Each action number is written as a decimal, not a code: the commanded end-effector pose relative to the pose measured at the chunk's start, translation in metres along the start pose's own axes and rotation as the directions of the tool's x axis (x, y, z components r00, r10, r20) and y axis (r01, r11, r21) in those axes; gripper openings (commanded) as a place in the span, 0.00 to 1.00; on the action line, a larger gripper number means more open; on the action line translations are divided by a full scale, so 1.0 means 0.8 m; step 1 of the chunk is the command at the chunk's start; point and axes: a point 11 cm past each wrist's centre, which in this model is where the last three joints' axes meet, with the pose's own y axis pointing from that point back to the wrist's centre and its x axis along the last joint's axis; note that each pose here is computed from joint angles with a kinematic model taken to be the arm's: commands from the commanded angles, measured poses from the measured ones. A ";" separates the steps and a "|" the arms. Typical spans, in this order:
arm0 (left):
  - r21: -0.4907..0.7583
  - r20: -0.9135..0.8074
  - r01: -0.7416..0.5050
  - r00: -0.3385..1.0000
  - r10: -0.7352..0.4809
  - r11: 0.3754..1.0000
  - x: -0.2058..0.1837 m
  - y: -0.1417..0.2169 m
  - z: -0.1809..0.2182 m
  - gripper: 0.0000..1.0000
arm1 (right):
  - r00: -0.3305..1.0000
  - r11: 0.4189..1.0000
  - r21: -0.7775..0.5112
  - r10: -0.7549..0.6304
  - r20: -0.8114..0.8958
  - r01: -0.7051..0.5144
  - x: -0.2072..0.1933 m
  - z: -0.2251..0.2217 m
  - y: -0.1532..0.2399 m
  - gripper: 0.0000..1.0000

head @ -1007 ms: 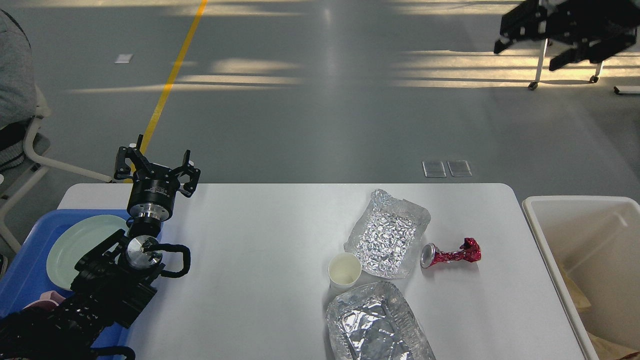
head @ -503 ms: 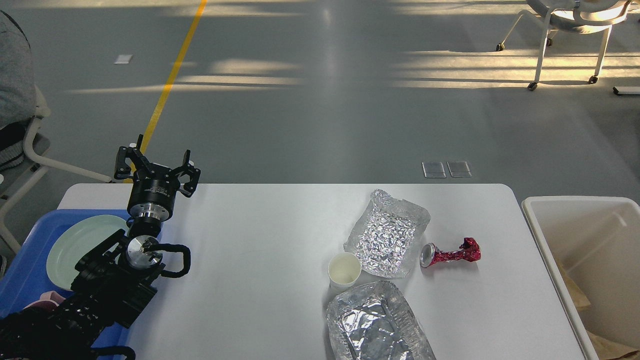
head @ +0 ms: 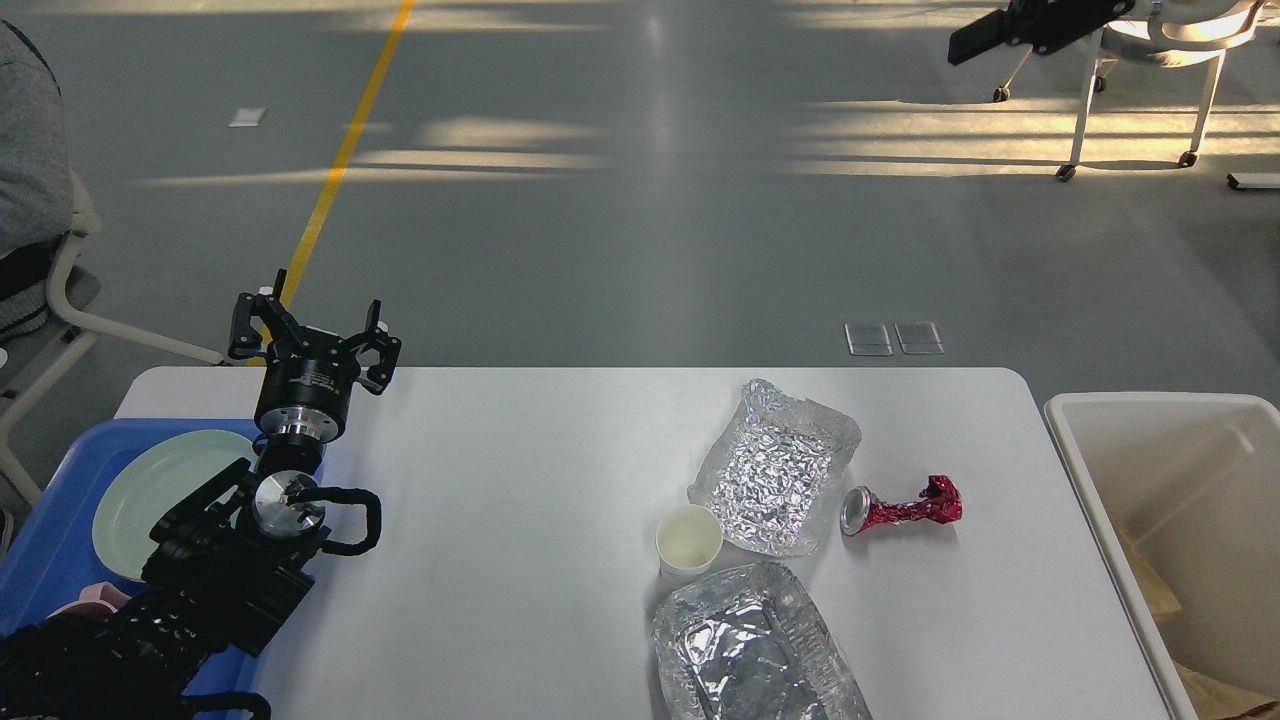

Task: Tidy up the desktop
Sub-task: 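Raise the right gripper and bring it back over the table, then lower the right gripper to the red crushed can and grasp it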

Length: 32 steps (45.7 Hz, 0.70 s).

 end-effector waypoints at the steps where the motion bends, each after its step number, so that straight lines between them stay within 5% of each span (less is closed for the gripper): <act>1: 0.000 0.000 0.000 1.000 0.000 1.000 0.000 0.000 0.000 1.00 | 0.997 0.995 -0.067 -0.078 0.016 0.079 -0.022 0.037 -0.045 1.00; 16: 0.000 0.000 0.000 1.000 0.000 1.000 0.000 0.000 0.000 1.00 | 0.957 0.924 -0.255 -0.288 0.025 0.284 -0.107 0.128 -0.154 1.00; 32: 0.000 0.000 0.000 1.000 0.000 1.000 0.000 0.000 0.000 1.00 | 0.965 0.888 -0.393 -0.261 -0.005 0.238 -0.194 0.213 -0.251 1.00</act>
